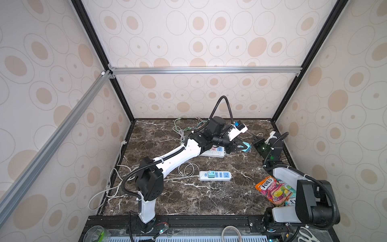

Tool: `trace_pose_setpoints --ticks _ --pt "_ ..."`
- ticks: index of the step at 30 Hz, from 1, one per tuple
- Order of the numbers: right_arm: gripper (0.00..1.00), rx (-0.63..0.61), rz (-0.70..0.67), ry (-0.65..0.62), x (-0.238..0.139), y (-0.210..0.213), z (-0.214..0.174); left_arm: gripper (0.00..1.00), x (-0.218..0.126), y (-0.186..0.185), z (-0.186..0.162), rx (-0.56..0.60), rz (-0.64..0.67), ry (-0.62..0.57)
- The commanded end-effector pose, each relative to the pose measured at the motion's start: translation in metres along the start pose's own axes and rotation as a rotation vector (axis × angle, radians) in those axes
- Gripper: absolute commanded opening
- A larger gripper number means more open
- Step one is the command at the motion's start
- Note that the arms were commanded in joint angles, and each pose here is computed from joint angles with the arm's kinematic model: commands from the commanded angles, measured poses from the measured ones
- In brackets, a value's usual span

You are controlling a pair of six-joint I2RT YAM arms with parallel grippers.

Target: Insert the plug

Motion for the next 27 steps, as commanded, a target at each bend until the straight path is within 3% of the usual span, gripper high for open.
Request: trace_pose_setpoints --ticks 1,7,16,18,25,27 --pt "0.0 -0.092 0.136 0.047 0.014 0.027 0.007 0.0 0.005 -0.001 -0.025 0.088 0.011 0.202" --pt "0.0 -0.151 0.192 0.029 0.037 0.042 0.025 0.0 0.016 0.005 -0.038 0.146 0.087 0.336" --pt "0.0 -0.405 0.386 0.057 0.07 0.105 0.061 0.0 0.021 0.008 -0.05 0.162 0.124 0.413" --pt "0.04 -0.445 0.402 0.064 0.074 0.111 0.064 0.0 0.023 0.012 -0.056 0.161 0.14 0.429" --pt "0.12 -0.359 0.245 0.159 0.086 0.039 0.02 0.0 0.039 0.027 -0.093 0.138 0.142 0.529" --pt "0.22 -0.308 0.129 0.2 0.085 0.012 0.01 0.0 0.044 0.033 -0.101 0.128 0.158 0.563"
Point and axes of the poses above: each gripper's point midway between its finger pads, its own x axis out along the fingers, its own y axis along the line the jaws close on, z = x × y, the point moved 4 cm from there along -x, back along the fingers, and after that the axes turned 3 degrees about -x, right-handed, at the moved point
